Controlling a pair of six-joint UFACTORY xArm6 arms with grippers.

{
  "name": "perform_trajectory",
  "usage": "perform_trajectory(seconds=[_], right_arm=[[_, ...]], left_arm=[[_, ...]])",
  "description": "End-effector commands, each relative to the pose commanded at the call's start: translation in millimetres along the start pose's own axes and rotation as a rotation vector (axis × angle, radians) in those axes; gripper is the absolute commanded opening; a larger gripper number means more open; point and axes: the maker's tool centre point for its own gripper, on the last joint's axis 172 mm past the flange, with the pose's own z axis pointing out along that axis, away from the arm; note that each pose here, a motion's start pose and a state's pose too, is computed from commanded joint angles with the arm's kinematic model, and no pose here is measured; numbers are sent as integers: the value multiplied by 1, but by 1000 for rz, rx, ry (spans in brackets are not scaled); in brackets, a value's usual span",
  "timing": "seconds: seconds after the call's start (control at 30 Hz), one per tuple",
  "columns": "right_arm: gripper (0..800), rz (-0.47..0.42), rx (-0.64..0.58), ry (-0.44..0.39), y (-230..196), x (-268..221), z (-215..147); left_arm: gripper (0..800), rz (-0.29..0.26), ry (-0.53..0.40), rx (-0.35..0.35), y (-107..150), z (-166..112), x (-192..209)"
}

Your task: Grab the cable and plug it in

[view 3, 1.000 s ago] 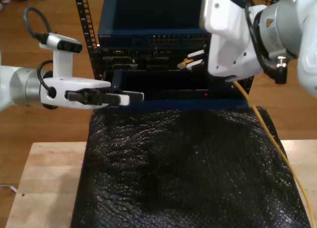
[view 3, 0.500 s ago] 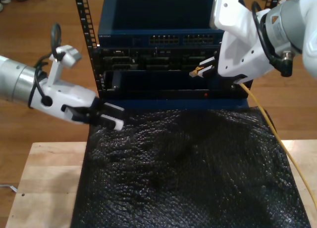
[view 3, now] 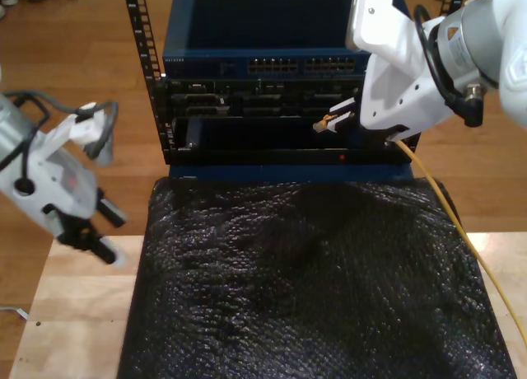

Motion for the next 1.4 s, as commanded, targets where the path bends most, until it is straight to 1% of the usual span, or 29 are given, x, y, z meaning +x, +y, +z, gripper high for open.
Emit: perform_trajectory(seconds=[0.1, 0.27, 0.4, 0.5, 0.73, 0.83, 0.93, 1.13, 1.27, 1.4], right_arm=[[0, -2, 2, 0, 0, 0, 0], [0, -2, 13, -1, -3, 0, 2], [0, -1, 16, -2, -4, -1, 2], [0, 2, 20, -5, -4, -3, 5], [0, 7, 30, -11, -5, -6, 10], [0, 13, 39, -17, -6, -9, 15], [0, 14, 42, -18, -7, -10, 17], [0, 17, 48, -22, -7, -12, 20], [0, 18, 47, -22, -7, -12, 20], [0, 17, 51, -22, -8, -12, 21]], left_arm=[[798, 17, -27, 30, -6, -9, -26], [798, 87, -36, 73, -11, -23, -65], [798, 115, -30, 96, -9, -33, -96], [798, 125, -41, 104, 0, -39, -130], [798, 182, -58, 72, 34, -31, -198], [798, 195, -52, 40, 57, -19, -226], [798, 221, -48, 11, 85, -5, -247], [798, 297, -29, -6, 125, 19, -259], [798, 320, -15, -16, 151, 36, -265], [798, 343, 3, -19, 172, 51, -266]])
